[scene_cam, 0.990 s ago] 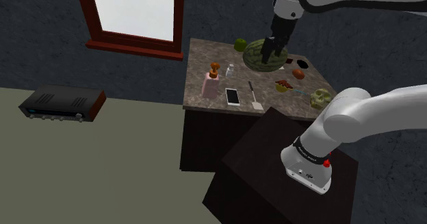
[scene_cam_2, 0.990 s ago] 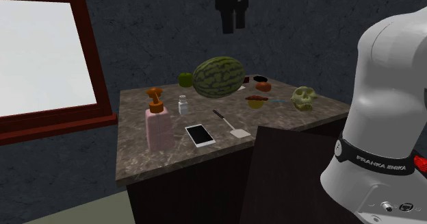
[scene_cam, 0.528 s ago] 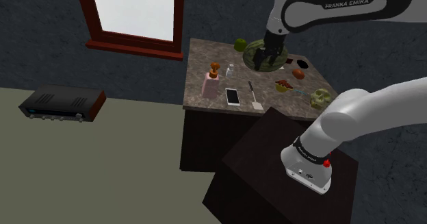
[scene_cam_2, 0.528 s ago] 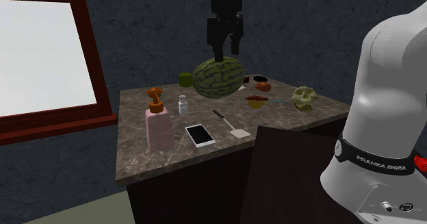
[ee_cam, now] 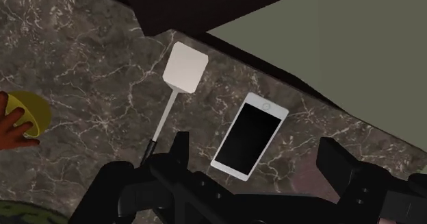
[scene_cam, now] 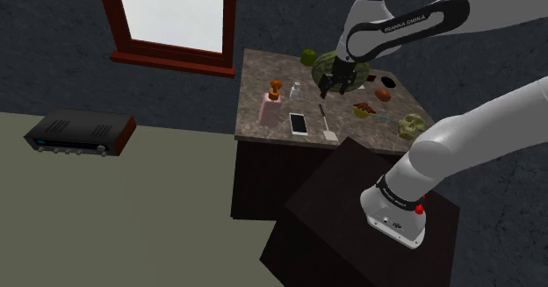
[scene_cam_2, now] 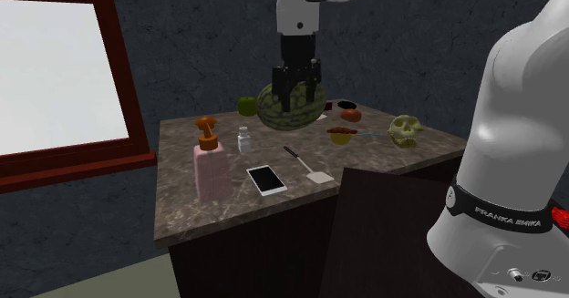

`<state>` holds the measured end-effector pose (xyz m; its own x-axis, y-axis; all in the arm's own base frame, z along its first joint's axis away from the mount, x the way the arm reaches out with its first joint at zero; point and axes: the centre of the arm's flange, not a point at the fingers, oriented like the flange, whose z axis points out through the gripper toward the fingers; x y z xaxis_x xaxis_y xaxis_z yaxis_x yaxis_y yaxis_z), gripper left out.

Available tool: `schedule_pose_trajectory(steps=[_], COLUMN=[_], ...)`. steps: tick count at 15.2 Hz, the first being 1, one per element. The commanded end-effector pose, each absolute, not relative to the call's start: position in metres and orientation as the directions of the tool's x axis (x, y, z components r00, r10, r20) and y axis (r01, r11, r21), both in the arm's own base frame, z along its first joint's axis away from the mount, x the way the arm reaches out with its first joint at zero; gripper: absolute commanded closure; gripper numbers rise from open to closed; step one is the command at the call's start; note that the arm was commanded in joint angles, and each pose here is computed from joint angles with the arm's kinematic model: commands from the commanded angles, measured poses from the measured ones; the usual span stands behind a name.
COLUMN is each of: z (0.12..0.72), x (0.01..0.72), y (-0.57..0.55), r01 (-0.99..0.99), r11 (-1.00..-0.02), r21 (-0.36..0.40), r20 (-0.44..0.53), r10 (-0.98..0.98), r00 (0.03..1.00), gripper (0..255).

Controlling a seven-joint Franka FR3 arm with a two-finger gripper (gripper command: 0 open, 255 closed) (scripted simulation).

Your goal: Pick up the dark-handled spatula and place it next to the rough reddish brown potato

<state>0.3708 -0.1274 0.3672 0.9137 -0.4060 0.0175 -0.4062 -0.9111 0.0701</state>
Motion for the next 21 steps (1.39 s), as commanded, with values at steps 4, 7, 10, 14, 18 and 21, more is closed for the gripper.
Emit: schedule_pose_trajectory(steps=[4,7,10,14,18,21], z=[0.316,0.286,0.255,0.215,0.176,0.160], x=[0.380,0.383,0.386,0.387,0.385,0.386], y=[-0.175,-0.201,-0.227,-0.261,-0.293,-0.294], r01=[-0.505,-0.560,-0.613,-0.679,-0.737,-0.737], r11=[-0.862,-0.827,-0.790,-0.734,-0.676,-0.676], r21=[0.053,0.043,0.031,0.015,0.000,0.000], r20=[0.035,0.043,0.051,0.059,0.066,0.066], r10=[-0.503,-0.558,-0.611,-0.677,-0.736,-0.736], r00=[0.863,0.828,0.790,0.733,0.674,0.674], gripper=[0,0,0,0,0,0])
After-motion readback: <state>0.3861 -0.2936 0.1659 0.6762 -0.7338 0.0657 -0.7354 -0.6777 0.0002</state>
